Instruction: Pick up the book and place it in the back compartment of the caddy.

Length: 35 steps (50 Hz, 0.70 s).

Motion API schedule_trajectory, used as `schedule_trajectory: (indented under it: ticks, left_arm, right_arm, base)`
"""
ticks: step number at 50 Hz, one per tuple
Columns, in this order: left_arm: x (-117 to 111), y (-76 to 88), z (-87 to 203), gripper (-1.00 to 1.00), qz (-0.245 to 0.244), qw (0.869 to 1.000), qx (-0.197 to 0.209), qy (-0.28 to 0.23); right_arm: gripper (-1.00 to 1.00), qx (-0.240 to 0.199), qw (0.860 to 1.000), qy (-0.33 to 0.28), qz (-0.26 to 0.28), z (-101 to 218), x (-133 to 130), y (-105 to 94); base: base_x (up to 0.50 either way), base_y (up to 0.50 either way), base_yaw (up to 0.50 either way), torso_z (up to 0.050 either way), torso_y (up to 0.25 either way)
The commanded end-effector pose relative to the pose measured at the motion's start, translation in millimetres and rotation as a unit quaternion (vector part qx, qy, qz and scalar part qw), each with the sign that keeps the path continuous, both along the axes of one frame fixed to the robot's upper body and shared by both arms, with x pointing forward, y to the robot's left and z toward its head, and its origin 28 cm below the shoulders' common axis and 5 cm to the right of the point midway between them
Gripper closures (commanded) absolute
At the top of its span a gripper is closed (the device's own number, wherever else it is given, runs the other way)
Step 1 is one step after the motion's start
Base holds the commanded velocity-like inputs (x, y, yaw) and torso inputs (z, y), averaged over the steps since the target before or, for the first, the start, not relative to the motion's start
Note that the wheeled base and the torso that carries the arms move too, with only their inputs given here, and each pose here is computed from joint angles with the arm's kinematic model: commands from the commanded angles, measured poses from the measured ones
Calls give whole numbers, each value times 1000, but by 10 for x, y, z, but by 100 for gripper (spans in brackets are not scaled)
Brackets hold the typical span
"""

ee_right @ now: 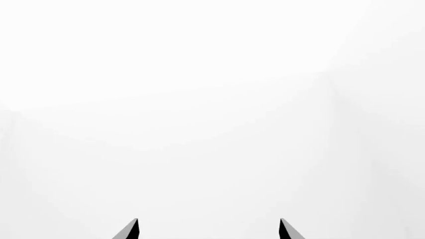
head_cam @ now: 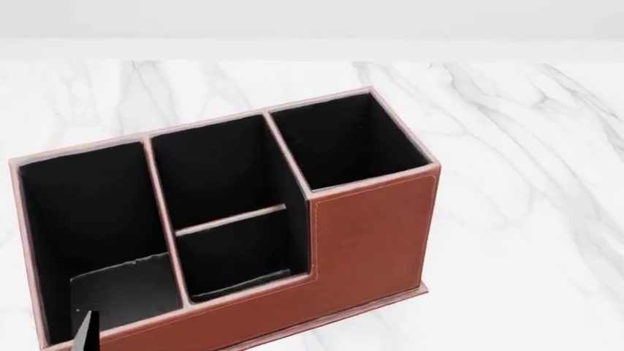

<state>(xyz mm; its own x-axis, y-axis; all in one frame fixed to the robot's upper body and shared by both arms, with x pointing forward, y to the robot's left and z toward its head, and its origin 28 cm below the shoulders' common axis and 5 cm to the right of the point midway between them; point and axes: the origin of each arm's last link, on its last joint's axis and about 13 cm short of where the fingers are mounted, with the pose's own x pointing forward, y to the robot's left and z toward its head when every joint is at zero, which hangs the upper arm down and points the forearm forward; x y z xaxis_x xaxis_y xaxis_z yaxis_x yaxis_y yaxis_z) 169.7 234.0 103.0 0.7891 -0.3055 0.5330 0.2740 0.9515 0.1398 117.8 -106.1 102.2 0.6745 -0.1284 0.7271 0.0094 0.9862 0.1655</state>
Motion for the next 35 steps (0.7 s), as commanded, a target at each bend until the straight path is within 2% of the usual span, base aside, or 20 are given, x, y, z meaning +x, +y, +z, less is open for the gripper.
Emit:
schedule_trajectory:
  ticks: [1, 9, 20, 24, 29, 31, 35]
  left_arm:
    - [293, 66, 97, -100, -20, 1000, 19, 12]
    - [470, 85, 170, -100, -49, 998, 27, 21]
    - [734, 74, 229, -100, -53, 997, 42, 42]
    - [812, 57, 225, -100, -70, 994, 61, 55]
    - [910, 38, 181, -100, -110, 986, 105, 75]
    - [933, 20, 169, -100, -132, 981, 114, 85]
    - [987, 0, 149, -100, -139, 979, 117, 91]
  right_arm:
    - [-100, 0, 1000, 1, 1, -5, 4, 1]
    - [-100, 0, 1000, 1, 2, -3, 11, 3]
    - [-100, -1, 1000, 1, 2, -11, 14, 8]
    - [-100, -1, 1000, 2, 3, -9, 10, 6]
    - [-100, -1, 1000, 2, 5, -5, 7, 9]
    - [-100, -1, 1000, 3, 6, -9, 11, 11]
    - [-100, -4, 1000, 4, 9, -11, 13, 23]
  base:
    - [0, 0, 0, 0, 0]
    - [0, 0, 0, 0, 0]
    - [0, 0, 0, 0, 0]
    - [0, 0, 0, 0, 0]
    - [0, 0, 0, 0, 0]
    - [0, 0, 0, 0, 0]
    - [0, 0, 0, 0, 0]
